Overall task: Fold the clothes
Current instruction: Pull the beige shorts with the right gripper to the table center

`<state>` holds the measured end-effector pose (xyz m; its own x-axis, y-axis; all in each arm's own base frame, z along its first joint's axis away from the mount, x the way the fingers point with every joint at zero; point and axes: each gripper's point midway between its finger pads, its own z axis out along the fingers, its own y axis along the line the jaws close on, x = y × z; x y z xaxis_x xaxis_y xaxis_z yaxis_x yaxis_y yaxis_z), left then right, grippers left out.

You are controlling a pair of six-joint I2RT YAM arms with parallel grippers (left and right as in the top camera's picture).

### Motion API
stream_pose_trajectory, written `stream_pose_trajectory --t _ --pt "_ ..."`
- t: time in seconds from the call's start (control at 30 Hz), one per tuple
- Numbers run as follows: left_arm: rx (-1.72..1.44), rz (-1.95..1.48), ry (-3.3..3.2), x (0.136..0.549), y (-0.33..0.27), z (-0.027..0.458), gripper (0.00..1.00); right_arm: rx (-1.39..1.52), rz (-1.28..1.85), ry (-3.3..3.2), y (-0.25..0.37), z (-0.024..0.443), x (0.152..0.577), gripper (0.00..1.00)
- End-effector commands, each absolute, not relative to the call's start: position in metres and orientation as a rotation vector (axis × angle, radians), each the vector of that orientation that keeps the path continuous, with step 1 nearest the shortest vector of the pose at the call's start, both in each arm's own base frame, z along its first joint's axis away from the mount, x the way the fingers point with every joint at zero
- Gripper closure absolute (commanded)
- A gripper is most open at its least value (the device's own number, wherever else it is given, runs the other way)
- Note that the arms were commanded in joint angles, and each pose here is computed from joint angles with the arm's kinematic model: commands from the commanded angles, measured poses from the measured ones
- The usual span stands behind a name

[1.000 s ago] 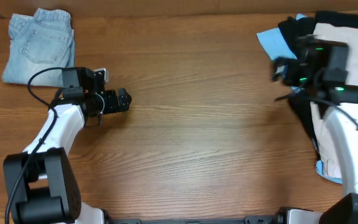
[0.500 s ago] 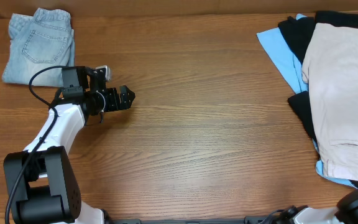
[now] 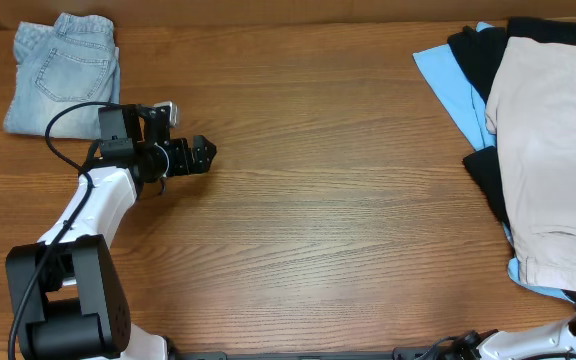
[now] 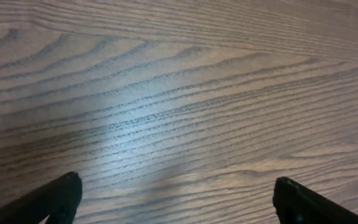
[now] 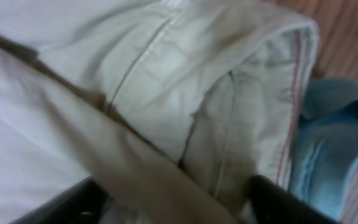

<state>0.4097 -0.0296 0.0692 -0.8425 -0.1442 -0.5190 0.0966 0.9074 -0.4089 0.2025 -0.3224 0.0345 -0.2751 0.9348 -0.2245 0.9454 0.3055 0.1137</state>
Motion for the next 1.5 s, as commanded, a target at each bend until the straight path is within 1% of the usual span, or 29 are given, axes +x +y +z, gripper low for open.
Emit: stream_pose_trajectory --t 0.0,0.07,0.13,0.17,0.2,0.3,0.33,0.4,0.43,0.6,0.67,0.77,0.83,0.9,0.93,0.97,1.0,1.03,1.07,1.1,1.13,1.17,1.23,1.3,1.33,1.47 --pt "-0.002 -0.579 2.481 0.414 -0.03 0.077 0.0 1.719 -0.054 2.363 -0.317 0.026 0.199 0.56" --pt "-0.003 -0.58 2.481 0.414 -0.03 0.077 0.0 1.714 -0.04 2.359 -0.316 0.027 0.201 0.67" --pt "-0.002 -0.579 2.478 0.415 -0.03 0.077 0.0 1.7 -0.005 2.349 -0.316 0.03 0.206 0.71" --pt "0.0 -0.577 2.472 0.417 -0.03 0.079 0.0 1.691 0.023 2.343 -0.316 0.035 0.211 0.76" --pt "0.002 -0.576 2.468 0.418 -0.029 0.08 0.0 1.689 0.032 2.341 -0.316 0.038 0.212 0.79" --pt "0.008 -0.577 2.454 0.422 -0.03 0.086 0.0 1.656 0.075 2.319 -0.32 0.065 0.225 0.8" --pt "0.01 -0.579 2.445 0.424 -0.03 0.089 0.0 1.626 0.106 2.306 -0.32 0.08 0.233 0.81" --pt "0.017 -0.588 2.427 0.429 -0.031 0.096 0.0 1.584 0.136 2.297 -0.318 0.101 0.245 0.88" --pt "0.024 -0.603 2.41 0.432 -0.033 0.102 0.0 1.532 0.166 2.299 -0.313 0.117 0.257 0.96" --pt "0.041 -0.68 2.359 0.439 -0.041 0.125 0.09 1.292 0.259 2.362 -0.273 0.158 0.3 0.96" --pt "0.061 -0.707 2.336 0.44 -0.045 0.137 0.1 1.135 0.306 2.408 -0.244 0.171 0.319 0.96" --pt "0.084 -0.7 2.318 0.441 -0.045 0.155 0.1 0.977 0.38 2.458 -0.196 0.186 0.341 0.96" --pt "0.12 -0.638 2.305 0.442 -0.04 0.176 0.09 0.788 0.506 2.499 -0.137 0.201 0.361 0.96" --pt "0.087 -0.554 2.308 0.445 -0.028 0.192 0.08 0.599 0.64 2.519 -0.079 0.215 0.375 0.96" --pt "0.065 -0.504 2.307 0.446 -0.019 0.201 0.06 0.541 0.678 2.525 -0.062 0.218 0.378 0.96" --pt "0.036 -0.441 2.307 0.446 -0.008 0.212 0.05 0.419 0.738 2.542 -0.025 0.223 0.383 0.96" --pt "0.019 -0.408 2.307 0.446 -0.002 0.218 0.03 0.366 0.76 2.552 -0.009 0.224 0.384 0.96" --pt "-0.012 -0.352 2.307 0.446 0.009 0.227 0.02 0.254 0.796 2.577 0.026 0.225 0.385 0.96" --pt "-0.035 -0.313 2.309 0.445 0.018 0.232 0.01 0.209 0.807 2.585 0.039 0.225 0.385 0.96" --pt "-0.062 -0.271 2.311 0.444 0.027 0.236 0.0 0.091 0.835 2.6 0.073 0.226 0.382 0.96" --pt "-0.08 -0.243 2.313 0.444 0.034 0.238 0.0 0.05 0.846 2.604 0.085 0.226 0.38 0.96" --pt "-0.107 -0.201 2.319 0.443 0.043 0.239 0.0 -0.061 0.878 2.613 0.123 0.228 0.374 0.96" --pt "-0.139 -0.146 2.325 0.442 0.054 0.237 0.0 -0.216 0.883 2.615 0.166 0.228 0.363 0.96" --pt "-0.157 -0.113 2.329 0.442 0.06 0.236 0.0 -0.282 0.869 2.628 0.199 0.226 0.353 0.96" --pt "-0.17 -0.081 2.33 0.441 0.064 0.236 0.0 -0.371 0.883 2.625 0.23 0.224 0.341 0.95" --pt "-0.199 -0.009 2.328 0.441 0.075 0.236 0.0 -0.594 0.947 2.587 0.292 0.222 0.309 0.9"
